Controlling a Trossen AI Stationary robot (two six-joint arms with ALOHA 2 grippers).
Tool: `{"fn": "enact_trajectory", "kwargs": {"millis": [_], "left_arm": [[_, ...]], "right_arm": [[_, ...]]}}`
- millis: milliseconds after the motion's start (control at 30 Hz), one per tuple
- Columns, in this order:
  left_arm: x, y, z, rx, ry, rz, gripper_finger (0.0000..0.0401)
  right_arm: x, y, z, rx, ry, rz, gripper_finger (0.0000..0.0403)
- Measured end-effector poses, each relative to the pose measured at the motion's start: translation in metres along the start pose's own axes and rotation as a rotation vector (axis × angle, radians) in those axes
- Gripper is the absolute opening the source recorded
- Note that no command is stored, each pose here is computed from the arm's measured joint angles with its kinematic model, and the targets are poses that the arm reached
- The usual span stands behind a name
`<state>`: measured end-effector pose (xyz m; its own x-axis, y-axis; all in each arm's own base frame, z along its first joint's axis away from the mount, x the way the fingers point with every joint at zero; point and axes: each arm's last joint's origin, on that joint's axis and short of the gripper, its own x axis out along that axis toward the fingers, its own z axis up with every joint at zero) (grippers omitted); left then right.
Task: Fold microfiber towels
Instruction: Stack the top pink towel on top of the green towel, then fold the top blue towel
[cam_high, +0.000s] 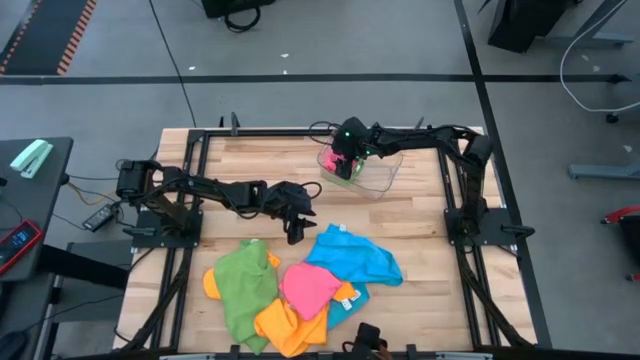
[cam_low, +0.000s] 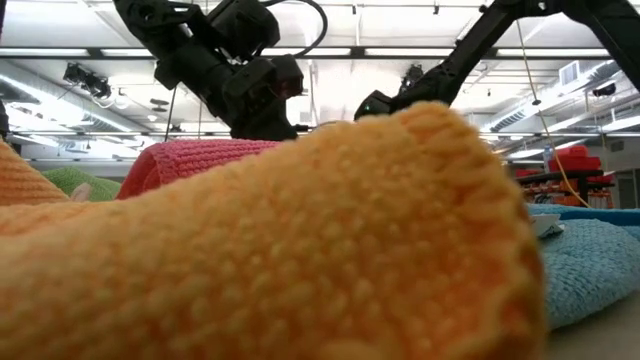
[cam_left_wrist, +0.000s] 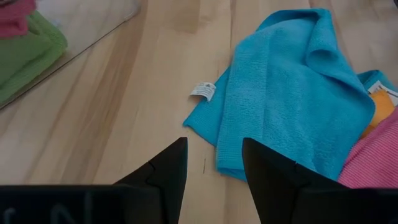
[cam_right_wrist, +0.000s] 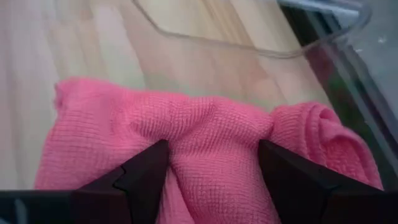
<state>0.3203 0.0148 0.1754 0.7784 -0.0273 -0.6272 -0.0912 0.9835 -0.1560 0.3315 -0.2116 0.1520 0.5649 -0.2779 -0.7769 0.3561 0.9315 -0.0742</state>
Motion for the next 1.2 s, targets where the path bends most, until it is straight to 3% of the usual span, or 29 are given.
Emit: {"fn": "enact_trajectory", "kwargs": {"millis": [167,433,533,733,967,1200], "left_arm": [[0.000,0.000,0.000,0.000,0.000,0.000,0.0162],[0.000,0.000,0.000,0.000,0.001,0.000,0.0162],[-0.001,0.000,-0.002,0.011,0.022,0.003,0.0162],[-0.026,-0.012,-0.008,0.102,0.148,-0.012,0.0162],[-0.025,-0.044,-0.015,0.198,0.173,-0.126,0.0162],[-0.021,-0.067,-0.028,0.170,0.225,-0.176,0.0162]], "right_arm": [[-0.006,0.002,0.006,0.005,-0.008,-0.010,0.0259],[-0.054,-0.002,0.031,-0.008,-0.149,-0.051,0.0259],[-0.069,0.007,0.039,-0.020,-0.201,-0.010,0.0259],[-0.081,0.062,0.038,-0.116,-0.235,0.146,0.0259],[-0.082,0.128,0.027,-0.242,-0.256,0.276,0.0259],[-0.085,0.183,0.006,-0.296,-0.257,0.367,0.0259]]}}
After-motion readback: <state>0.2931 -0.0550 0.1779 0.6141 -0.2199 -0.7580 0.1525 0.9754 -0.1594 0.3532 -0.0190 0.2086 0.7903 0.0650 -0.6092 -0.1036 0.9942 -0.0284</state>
